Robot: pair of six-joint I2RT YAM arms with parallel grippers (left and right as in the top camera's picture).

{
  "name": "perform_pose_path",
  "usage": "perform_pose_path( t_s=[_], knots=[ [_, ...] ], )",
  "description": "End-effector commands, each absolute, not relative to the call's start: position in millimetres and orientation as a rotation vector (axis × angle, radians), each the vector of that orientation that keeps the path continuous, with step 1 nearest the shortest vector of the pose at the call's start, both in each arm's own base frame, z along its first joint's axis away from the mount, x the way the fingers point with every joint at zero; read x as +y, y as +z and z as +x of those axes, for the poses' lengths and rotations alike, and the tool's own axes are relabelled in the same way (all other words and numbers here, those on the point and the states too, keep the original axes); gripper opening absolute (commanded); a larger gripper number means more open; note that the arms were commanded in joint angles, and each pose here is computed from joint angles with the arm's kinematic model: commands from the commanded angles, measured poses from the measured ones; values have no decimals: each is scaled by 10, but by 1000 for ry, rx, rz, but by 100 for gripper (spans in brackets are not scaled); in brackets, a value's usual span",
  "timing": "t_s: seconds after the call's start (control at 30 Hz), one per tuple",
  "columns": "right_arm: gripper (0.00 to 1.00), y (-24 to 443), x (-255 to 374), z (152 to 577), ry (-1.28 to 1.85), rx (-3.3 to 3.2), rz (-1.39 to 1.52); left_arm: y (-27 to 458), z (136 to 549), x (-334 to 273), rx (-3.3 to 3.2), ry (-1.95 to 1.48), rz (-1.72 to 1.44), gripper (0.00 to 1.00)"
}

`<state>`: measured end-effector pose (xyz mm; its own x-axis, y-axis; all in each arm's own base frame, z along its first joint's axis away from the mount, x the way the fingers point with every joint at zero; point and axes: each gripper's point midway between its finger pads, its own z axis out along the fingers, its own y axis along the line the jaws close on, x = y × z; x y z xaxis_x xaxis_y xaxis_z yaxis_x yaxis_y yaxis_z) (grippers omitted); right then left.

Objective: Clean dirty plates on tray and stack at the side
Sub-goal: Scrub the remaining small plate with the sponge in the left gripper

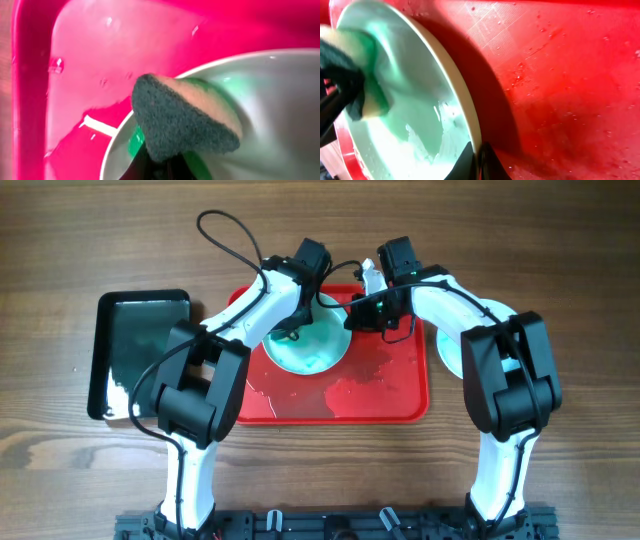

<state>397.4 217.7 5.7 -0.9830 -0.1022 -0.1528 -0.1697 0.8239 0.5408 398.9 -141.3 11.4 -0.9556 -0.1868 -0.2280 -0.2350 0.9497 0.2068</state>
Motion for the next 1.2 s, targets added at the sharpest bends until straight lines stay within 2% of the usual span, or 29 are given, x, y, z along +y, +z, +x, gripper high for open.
perform_pose_path(
  t_s=[0.0, 0.03, 0.1, 0.17, 0.3, 0.4, 0.5, 0.63, 0.73, 0.87, 0.93, 0.97, 1.03, 1.1, 1.17],
  knots=[
    [4, -96, 2145, 3905, 864, 2935, -190, -107, 3545, -1582, 3173, 163, -209, 4],
    [4, -96, 2145, 3906, 864, 2935, -190, -107, 3430, -1746, 3250, 10, -147, 4],
    [4, -96, 2145, 3906, 865, 2937, -180, 29, 3172, -2279, 3354, -551, 69, 4],
    [4, -96, 2146, 3905, 866, 2937, -181, 169, 3093, -2538, 3325, -861, 184, 4],
    [4, -96, 2146, 3903, 866, 2938, -181, 196, 3273, -2680, 3212, -958, 231, 4],
    [4, -96, 2145, 3903, 866, 2938, -181, 207, 3611, -2768, 3063, -973, 229, 4],
    [5, -97, 2144, 3899, 865, 2940, -180, 57, 4058, -2460, 2990, -630, -28, 4],
    [4, -97, 2144, 3898, 865, 2941, -180, -37, 4387, -1586, 2845, 18, -361, 4],
    [4, -97, 2144, 3899, 865, 2940, -180, 9, 4276, -1053, 2788, 368, -494, 4],
    [5, -97, 2144, 3899, 865, 2940, -180, -20, 3846, -922, 2952, 488, -496, 4],
    [4, -97, 2144, 3899, 865, 2940, -180, -78, 3504, -1200, 3203, 279, -345, 4],
    [4, -97, 2144, 3900, 865, 2940, -180, -58, 3268, -1562, 3374, -78, -135, 4],
    [4, -97, 2145, 3902, 865, 2939, -180, 73, 3095, -1977, 3425, -556, 94, 4],
    [4, -97, 2145, 3901, 865, 2939, -180, 202, 3058, -2237, 3363, -874, 235, 4],
    [4, -97, 2144, 3900, 865, 2940, -180, 208, 3189, -2339, 3281, -944, 260, 4]
  ],
)
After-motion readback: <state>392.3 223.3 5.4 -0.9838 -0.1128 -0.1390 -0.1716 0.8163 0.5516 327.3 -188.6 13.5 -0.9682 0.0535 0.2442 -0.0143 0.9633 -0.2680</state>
